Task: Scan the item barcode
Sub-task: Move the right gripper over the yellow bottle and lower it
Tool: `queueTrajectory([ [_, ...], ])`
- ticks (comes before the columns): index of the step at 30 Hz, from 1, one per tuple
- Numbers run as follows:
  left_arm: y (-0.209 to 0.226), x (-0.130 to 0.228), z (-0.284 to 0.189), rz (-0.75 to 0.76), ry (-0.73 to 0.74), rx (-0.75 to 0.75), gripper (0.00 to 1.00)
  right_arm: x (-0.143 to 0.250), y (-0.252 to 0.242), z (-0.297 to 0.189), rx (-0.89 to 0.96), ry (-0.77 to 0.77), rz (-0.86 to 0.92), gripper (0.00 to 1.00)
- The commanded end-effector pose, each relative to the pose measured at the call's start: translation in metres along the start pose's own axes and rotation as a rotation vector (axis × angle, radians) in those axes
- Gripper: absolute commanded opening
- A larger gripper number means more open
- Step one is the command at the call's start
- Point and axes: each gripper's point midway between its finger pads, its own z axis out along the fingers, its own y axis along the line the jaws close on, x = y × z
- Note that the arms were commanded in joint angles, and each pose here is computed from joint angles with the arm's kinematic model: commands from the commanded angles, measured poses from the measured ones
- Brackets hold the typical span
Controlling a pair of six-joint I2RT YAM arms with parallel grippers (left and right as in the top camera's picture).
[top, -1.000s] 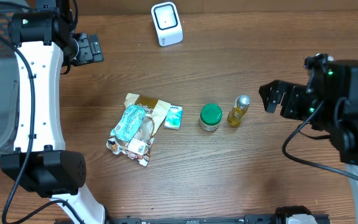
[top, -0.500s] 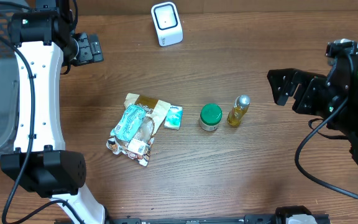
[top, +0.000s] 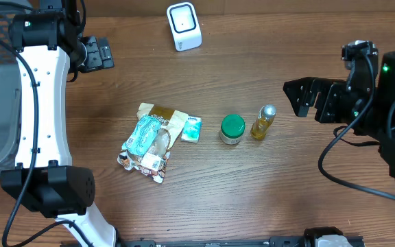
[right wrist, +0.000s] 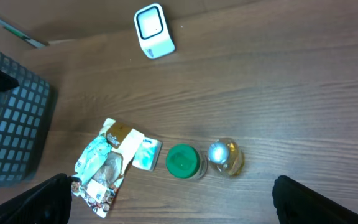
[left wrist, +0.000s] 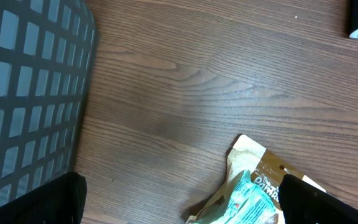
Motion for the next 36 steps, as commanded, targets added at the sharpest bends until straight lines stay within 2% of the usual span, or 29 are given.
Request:
queueTrajectory([
  [1,0.002,-0.004,-0.010,-0.016,-0.030,0.003,1.00,-0.007,0.003,-0.009,-0.004,-0.032,-0.017,1.00],
  [6,0.002,-0.004,-0.010,-0.017,-0.030,0.003,0.99,-0.005,-0.003,-0.011,0.038,-0.004,-0.005,1.00],
  [10,0.002,-0.004,-0.010,-0.017,-0.030,0.003,1.00,0.011,-0.025,-0.004,0.157,0.127,0.034,1.00],
  [16,0.002,-0.004,-0.010,-0.016,-0.030,0.003,1.00,0.025,-0.036,0.022,0.179,0.262,0.071,1.00],
  [22,0.002,-0.004,-0.010,-0.016,-0.030,0.003,1.00,0.021,-0.028,0.044,0.111,0.286,0.146,1.00],
  [36,0.002,-0.004,-0.010,-0.017,-0.030,0.003,1.00,0.060,-0.049,0.090,0.229,0.425,0.121,0.96],
])
